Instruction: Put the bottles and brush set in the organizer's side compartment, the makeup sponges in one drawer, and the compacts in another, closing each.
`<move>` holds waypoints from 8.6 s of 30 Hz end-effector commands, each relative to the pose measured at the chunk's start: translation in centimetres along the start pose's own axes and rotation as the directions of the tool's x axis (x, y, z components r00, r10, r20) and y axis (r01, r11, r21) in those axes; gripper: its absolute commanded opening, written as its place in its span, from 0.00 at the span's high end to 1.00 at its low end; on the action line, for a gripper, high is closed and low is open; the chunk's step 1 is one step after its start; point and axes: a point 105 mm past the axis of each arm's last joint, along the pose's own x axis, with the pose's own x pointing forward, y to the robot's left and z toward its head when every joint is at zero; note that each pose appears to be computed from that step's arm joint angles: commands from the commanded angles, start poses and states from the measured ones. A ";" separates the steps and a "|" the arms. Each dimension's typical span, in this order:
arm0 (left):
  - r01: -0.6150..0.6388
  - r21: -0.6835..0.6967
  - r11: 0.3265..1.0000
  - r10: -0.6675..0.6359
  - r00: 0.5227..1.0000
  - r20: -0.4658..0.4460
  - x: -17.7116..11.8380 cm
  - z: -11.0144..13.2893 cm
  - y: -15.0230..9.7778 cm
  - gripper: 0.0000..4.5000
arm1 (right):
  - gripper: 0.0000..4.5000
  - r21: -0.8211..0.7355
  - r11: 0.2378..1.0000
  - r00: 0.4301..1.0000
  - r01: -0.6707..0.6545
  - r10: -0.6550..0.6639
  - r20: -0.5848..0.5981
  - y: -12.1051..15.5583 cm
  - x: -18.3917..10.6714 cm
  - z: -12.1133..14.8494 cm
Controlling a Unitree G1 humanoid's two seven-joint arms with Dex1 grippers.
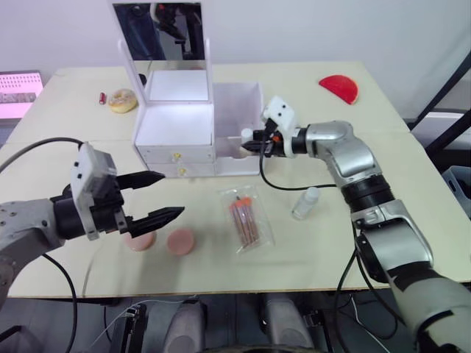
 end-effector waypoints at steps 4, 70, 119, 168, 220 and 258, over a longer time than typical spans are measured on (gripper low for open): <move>0.001 0.054 0.999 -0.002 1.000 0.023 -0.4 1.5 -0.2 0.00 | 0.32 -0.042 0.999 0.997 0.020 -0.016 0.075 -0.6 -0.7 2.6; 0.093 0.031 0.995 -0.091 0.993 -0.070 -3.4 -1.7 -0.8 0.00 | 0.01 0.152 0.988 0.998 -0.027 0.018 0.063 4.9 -17.5 -3.0; 0.110 0.053 0.992 -0.106 0.991 -0.080 -2.4 -0.5 -1.7 0.00 | 0.75 0.034 0.991 0.978 -0.126 0.119 0.171 5.2 -14.5 1.0; 0.049 0.063 0.997 -0.046 0.997 -0.055 -1.9 -1.0 -0.5 0.00 | 0.75 -0.175 0.968 0.977 -0.181 0.197 0.078 0.4 -1.1 9.1; -0.326 0.008 0.945 0.325 0.938 -0.123 -11.1 -2.2 6.4 0.00 | 0.01 -0.078 0.995 0.983 -0.066 0.078 0.168 -2.5 -13.3 7.5; -0.382 -0.041 0.923 0.369 0.911 -0.183 -14.8 -7.5 8.6 0.00 | 0.01 0.148 0.983 0.992 0.106 -0.115 0.058 7.0 -19.1 -2.7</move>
